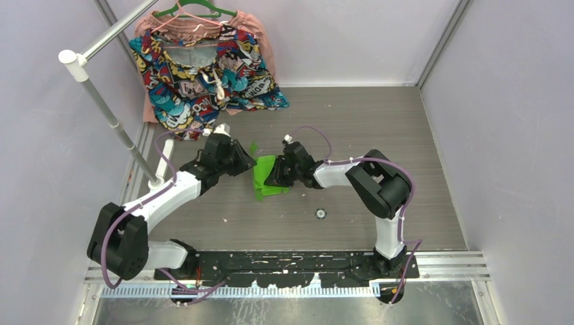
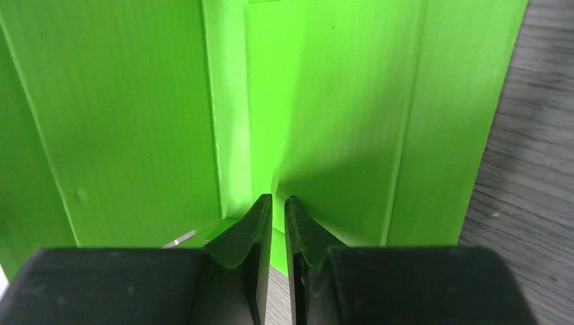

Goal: Fold the paper box
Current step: Fold the paper box at the center of the board.

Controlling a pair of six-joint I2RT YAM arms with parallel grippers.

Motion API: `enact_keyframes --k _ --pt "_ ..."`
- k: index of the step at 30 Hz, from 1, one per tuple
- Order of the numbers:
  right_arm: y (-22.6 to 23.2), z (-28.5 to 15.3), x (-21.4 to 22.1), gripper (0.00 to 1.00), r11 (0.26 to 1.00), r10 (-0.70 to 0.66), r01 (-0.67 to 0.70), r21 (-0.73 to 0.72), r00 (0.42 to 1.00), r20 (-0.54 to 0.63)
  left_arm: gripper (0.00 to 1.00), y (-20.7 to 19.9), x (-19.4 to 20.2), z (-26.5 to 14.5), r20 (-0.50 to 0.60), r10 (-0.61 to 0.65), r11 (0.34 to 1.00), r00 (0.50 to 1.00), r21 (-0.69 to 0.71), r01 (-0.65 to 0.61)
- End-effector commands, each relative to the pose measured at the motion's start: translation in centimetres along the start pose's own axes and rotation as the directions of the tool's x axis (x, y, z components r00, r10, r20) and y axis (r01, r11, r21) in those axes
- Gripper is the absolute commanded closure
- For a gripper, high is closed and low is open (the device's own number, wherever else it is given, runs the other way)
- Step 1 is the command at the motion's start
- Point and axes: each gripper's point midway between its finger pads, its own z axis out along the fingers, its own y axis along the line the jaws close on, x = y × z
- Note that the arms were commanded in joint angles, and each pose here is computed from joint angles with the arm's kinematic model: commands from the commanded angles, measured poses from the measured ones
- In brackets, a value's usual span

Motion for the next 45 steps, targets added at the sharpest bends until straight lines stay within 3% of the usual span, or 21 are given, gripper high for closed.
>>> enact_keyframes --k 1,23,27,45 --pt "-11.0 -0.7 8.2 0.80 0.932 0.064 0.019 0.362 0.974 -0.215 0.75 -2.8 -0.9 0.2 0.018 -0.025 0.992 1.000 0.128 0.022" --pt "-11.3 -0.3 8.6 0.80 0.932 0.072 0.014 0.361 0.972 -0.224 0.78 -3.6 -0.2 0.7 -0.037 -0.033 0.986 0.999 0.159 0.039" --pt "-11.2 -0.3 8.6 0.85 0.932 0.068 0.019 0.362 0.972 -0.225 0.84 -4.0 -0.2 1.2 -0.045 -0.027 0.984 0.999 0.173 0.034" --pt "-10.2 -2.0 7.0 0.80 0.913 -0.014 0.102 0.396 0.976 -0.218 0.87 1.5 1.5 0.8 -0.066 0.057 0.997 0.996 -0.043 -0.060"
